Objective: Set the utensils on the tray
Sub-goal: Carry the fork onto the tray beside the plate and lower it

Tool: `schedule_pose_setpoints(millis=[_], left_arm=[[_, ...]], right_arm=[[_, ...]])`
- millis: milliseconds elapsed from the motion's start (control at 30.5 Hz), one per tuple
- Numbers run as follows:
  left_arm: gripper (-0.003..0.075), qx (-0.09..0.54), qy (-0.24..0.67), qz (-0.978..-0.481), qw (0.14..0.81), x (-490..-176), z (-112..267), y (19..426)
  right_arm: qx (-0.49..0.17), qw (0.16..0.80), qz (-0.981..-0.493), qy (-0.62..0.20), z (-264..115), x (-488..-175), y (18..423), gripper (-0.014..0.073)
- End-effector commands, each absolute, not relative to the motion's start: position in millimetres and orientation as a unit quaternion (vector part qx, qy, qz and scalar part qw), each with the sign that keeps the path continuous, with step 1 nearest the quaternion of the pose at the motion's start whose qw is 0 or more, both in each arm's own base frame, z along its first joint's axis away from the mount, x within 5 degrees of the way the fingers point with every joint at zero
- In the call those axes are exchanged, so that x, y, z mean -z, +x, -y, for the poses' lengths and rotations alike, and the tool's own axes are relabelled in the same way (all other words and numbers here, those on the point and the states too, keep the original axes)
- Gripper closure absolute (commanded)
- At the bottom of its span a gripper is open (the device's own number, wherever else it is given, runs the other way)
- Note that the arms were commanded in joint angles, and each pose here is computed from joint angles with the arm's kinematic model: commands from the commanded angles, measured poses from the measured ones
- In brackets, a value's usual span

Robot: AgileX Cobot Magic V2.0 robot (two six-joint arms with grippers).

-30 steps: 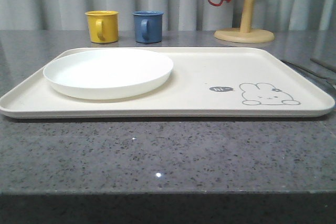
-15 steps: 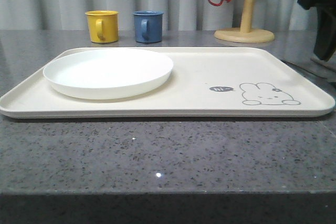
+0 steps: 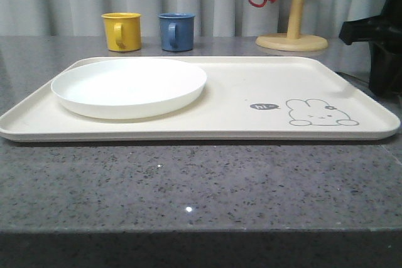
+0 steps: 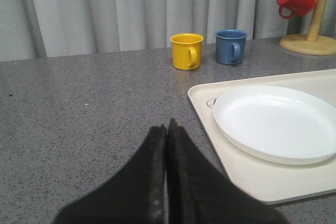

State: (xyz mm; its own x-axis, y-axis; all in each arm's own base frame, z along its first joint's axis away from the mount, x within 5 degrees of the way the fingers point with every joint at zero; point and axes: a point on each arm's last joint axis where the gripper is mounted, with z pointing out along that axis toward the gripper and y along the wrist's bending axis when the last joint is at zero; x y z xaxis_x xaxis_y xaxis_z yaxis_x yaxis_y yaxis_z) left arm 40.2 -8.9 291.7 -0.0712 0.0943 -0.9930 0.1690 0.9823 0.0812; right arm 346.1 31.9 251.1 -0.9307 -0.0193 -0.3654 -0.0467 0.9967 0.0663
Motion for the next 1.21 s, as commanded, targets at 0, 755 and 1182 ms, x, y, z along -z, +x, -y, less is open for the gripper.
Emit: schedule_pose_setpoints(millis=[0, 755, 1182], left_arm=[[0.0738, 0.035, 0.075, -0.699, 0.71, -307, 8, 40], [0.0738, 0.035, 0.075, -0.699, 0.71, -307, 8, 40], [0.0738, 0.035, 0.075, -0.699, 0.71, -307, 8, 40]], right_arm=[[-0.043, 0.225, -0.973, -0.019, -32, -270, 348, 0.0537], [-0.048, 0.23, -0.972, -0.014, -99, -362, 316, 0.0649], [-0.09, 0.2, -0.975, 0.027, -177, -327, 333, 0.0649]])
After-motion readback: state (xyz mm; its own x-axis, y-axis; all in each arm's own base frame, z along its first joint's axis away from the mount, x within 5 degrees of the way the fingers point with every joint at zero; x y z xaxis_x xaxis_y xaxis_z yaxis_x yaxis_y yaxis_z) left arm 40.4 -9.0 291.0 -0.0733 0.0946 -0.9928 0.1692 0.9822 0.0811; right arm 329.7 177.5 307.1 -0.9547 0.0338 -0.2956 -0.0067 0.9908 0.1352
